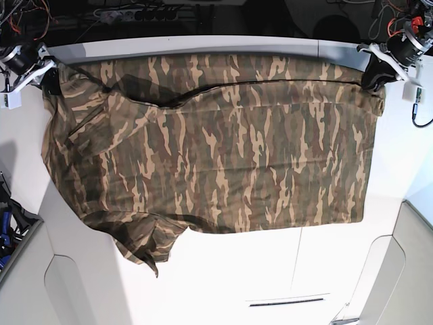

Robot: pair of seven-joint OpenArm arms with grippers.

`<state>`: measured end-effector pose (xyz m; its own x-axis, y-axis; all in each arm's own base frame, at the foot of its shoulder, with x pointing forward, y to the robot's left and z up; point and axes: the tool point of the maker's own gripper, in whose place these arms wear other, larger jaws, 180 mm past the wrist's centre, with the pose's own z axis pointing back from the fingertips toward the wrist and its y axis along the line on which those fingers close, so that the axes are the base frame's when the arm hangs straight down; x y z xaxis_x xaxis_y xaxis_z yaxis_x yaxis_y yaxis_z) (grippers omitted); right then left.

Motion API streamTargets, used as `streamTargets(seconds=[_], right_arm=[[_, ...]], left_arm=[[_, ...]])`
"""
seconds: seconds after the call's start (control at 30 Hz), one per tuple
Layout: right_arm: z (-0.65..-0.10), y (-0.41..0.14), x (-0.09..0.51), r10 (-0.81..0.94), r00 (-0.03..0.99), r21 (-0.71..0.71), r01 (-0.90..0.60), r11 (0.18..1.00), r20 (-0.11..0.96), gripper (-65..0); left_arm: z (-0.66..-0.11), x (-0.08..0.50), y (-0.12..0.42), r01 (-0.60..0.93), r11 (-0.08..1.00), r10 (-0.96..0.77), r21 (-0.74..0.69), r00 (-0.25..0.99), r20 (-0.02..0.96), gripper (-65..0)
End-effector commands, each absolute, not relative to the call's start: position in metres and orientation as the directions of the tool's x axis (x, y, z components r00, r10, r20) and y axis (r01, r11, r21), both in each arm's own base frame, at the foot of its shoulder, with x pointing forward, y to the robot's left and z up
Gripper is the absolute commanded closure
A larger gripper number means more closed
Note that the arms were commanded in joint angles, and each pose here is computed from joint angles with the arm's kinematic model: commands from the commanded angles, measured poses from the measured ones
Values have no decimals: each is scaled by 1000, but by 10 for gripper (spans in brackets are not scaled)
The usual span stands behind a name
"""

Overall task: Fold the T-shirt properly
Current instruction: 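Lower the shirt edge and open both grippers, withdrawing them, then grasp the shirt's hem corners with both grippers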

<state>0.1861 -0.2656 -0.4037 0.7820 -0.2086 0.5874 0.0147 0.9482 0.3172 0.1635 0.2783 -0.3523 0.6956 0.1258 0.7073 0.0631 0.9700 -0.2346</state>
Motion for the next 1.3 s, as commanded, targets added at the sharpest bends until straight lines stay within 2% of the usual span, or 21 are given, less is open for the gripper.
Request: streamTargets(seconds=[0.0, 0.03, 0.1, 0.2, 0.23, 0.27, 0.4, 0.6, 0.87, 0.97, 1.03, 1.27], right_arm=[[-391, -273, 195, -196, 753, 300, -1, 954, 627, 0], [-391, -273, 196, -197, 753, 300, -1, 954, 628, 0], [-390, -273, 198, -197, 749, 300, -2, 954, 633, 0], [-386, -274, 202, -203, 730, 300, -3, 954, 653, -249], [-385, -275, 204, -205, 722, 299, -2, 954, 660, -300], [-383, -276, 205, -209, 713, 297, 1, 955, 669, -324], [-370, -295, 211, -233, 662, 278, 39, 960, 713, -325], [-330, -344, 238, -235, 549, 204, 117, 972, 802, -325], [-273, -366, 293, -164, 392, 131, 112, 985, 905, -325], [-263, -362, 313, -158, 351, 132, 96, 987, 923, -325], [-263, -358, 329, -152, 341, 132, 83, 988, 928, -325], [-305, -333, 395, -205, 395, 211, 30, 977, 895, -325]], left_arm=[[-344, 167, 279, 77, 971, 116, -226, 676, 727, 0], [-344, 166, 278, 74, 970, 121, -230, 677, 726, 0], [-346, 165, 276, 67, 969, 131, -238, 676, 725, -105], [-347, 165, 276, 65, 969, 133, -238, 677, 724, -262], [-347, 165, 277, 64, 971, 128, -232, 679, 723, -281], [-347, 164, 280, 59, 972, 126, -226, 678, 724, -285], [-334, 164, 302, 10, 981, 141, -193, 643, 753, -285], [-292, 176, 346, -83, 986, 167, -145, 508, 845, -285], [-259, 212, 357, -37, 995, 101, -94, 417, 903, -287], [-257, 229, 361, -25, 996, 91, -89, 391, 916, -347], [-264, 243, 364, -17, 996, 83, -83, 393, 916, -383], [-312, 298, 379, -43, 994, 108, -99, 469, 877, -383]])
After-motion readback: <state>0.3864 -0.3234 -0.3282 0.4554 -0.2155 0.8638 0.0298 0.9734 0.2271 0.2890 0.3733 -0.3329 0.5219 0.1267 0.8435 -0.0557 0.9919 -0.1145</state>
